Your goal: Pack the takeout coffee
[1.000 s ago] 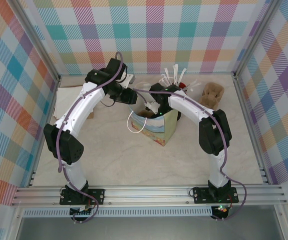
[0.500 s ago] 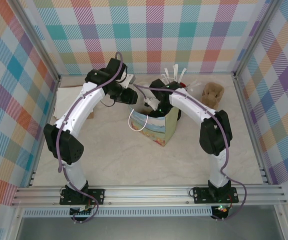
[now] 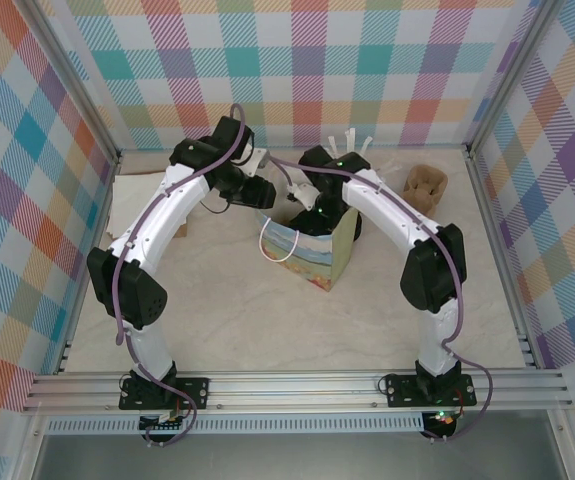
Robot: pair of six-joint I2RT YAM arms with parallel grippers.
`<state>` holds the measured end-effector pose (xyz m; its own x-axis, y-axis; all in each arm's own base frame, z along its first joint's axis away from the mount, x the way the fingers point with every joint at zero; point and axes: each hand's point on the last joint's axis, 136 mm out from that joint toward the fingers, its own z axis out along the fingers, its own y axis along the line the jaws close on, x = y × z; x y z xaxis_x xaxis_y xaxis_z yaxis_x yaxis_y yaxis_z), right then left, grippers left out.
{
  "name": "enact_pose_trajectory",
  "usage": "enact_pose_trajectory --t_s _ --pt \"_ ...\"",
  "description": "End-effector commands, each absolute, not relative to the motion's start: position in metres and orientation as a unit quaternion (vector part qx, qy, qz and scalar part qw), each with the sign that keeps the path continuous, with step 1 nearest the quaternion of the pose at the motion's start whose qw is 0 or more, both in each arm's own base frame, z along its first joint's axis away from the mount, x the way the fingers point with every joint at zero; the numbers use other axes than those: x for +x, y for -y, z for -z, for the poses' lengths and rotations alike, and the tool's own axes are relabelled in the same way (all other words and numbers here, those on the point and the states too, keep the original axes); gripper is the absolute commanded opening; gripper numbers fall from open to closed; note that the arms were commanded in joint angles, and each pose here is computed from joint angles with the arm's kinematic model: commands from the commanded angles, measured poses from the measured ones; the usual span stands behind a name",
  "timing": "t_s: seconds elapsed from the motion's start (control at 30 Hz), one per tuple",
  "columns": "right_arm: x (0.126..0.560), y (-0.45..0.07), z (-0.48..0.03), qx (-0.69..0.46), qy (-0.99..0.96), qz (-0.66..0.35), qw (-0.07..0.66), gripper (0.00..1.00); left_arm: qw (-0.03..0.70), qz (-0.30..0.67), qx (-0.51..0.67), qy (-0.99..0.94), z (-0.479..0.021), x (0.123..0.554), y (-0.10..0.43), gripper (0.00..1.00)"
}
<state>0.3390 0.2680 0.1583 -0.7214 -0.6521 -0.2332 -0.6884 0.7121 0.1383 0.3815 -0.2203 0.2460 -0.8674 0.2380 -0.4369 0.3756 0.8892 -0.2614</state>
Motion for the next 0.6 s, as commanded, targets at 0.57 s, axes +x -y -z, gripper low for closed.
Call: enact_pose_trajectory --t_s 0.57 --pt "0.342 -0.258 -0.296 -0.286 -0.918 -0.181 0.206 0.99 0.223 0.192 0.140 -0.945 -0.272 0.384 0.214 0.60"
